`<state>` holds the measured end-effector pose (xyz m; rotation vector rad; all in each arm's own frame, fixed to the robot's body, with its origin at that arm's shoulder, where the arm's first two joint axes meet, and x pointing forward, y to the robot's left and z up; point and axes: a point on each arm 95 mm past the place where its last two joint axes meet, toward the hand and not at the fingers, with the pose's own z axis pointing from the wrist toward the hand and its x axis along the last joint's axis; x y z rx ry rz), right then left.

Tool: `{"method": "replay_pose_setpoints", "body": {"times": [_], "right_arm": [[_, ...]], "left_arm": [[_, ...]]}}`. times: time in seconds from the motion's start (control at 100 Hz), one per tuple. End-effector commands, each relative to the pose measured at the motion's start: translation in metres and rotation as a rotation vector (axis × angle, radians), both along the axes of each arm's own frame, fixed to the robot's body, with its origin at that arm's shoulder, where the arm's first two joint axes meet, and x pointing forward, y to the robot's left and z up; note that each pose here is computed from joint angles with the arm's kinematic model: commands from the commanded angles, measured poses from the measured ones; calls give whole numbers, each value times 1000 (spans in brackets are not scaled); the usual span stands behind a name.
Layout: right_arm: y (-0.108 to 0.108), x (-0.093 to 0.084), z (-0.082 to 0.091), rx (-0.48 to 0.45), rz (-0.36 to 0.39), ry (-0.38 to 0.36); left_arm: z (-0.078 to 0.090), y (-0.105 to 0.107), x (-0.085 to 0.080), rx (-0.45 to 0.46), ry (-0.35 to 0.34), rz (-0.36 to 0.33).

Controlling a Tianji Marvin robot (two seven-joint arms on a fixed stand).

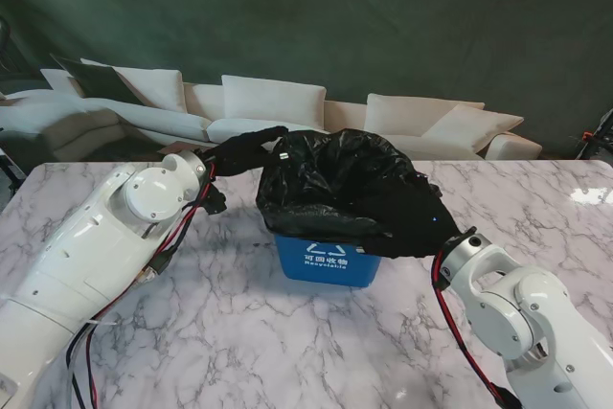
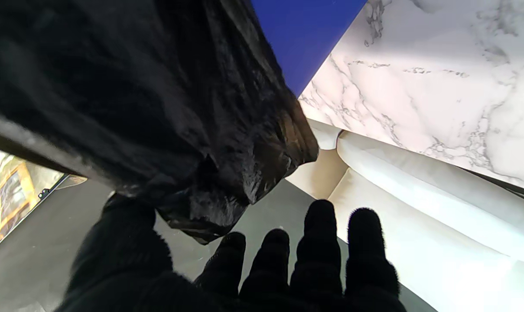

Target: Fit the garbage bag over the bin

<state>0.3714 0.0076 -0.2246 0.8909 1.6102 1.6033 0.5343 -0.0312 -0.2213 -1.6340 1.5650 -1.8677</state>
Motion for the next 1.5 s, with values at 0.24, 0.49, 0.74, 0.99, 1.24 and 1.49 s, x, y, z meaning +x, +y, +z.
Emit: {"method": "replay_pose_setpoints", "body": {"times": [0.24, 0.49, 0.74, 0.99, 1.24, 1.49], "right_arm": [[-3, -4, 7, 26, 1, -18], [-9, -4, 21, 100, 20, -48], [-25, -6, 48, 171, 31, -173], [-54, -11, 53, 279, -68, -227], [-82, -16, 43, 354, -159, -295], [-92, -19, 22, 480, -227, -295]], "left_arm": [[17, 0, -3, 40, -70, -23], [28, 5, -9, 35, -128, -4], [56, 15, -29, -13, -270, 61], [69, 42, -73, -149, -365, 59], [45, 61, -117, -222, -456, 70], [-1, 61, -148, -261, -449, 140]]}}
